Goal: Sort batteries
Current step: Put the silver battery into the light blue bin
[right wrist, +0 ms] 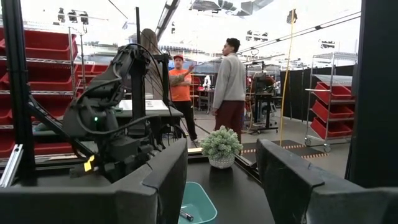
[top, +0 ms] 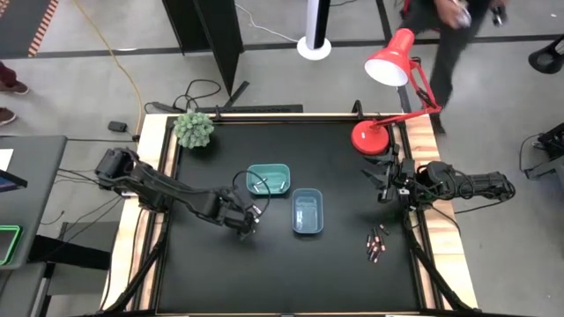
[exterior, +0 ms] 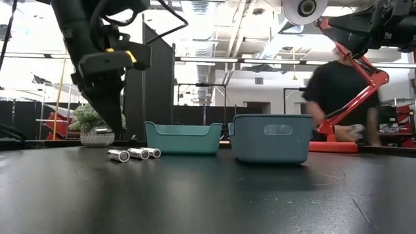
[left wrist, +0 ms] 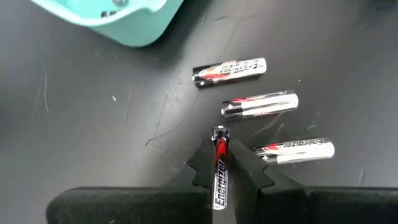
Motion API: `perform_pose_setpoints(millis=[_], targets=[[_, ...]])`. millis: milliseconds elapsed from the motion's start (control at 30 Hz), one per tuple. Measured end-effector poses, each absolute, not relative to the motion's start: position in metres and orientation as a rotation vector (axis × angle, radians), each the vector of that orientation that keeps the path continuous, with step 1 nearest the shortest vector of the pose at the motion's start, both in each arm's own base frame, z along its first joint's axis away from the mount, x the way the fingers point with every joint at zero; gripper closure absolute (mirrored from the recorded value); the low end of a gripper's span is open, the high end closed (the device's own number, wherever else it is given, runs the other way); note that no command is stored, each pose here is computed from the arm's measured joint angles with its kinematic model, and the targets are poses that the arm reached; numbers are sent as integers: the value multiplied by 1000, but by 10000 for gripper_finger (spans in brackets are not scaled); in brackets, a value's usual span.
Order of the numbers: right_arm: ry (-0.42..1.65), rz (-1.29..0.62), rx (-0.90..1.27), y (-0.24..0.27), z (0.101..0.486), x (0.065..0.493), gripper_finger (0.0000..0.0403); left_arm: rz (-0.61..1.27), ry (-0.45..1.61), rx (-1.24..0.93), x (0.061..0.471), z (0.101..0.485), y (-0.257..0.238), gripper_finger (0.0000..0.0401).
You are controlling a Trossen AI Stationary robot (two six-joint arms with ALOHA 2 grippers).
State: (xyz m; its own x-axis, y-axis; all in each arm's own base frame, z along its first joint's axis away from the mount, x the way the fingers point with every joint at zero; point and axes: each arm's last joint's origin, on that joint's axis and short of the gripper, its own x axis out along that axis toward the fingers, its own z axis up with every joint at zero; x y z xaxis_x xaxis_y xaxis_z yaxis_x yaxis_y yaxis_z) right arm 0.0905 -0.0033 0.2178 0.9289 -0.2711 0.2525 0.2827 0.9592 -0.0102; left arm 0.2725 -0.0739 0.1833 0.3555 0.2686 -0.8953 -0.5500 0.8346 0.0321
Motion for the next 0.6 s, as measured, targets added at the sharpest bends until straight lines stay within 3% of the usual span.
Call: perform_pose_setpoints(millis=[300, 600], targets=[[-252, -284, -47, -3, 218, 91, 195, 414, 964, -157, 275, 206, -73, 385], [-252, -284, -45, -3, 218, 91, 195, 449, 749, -71, 299, 222, -42, 386]])
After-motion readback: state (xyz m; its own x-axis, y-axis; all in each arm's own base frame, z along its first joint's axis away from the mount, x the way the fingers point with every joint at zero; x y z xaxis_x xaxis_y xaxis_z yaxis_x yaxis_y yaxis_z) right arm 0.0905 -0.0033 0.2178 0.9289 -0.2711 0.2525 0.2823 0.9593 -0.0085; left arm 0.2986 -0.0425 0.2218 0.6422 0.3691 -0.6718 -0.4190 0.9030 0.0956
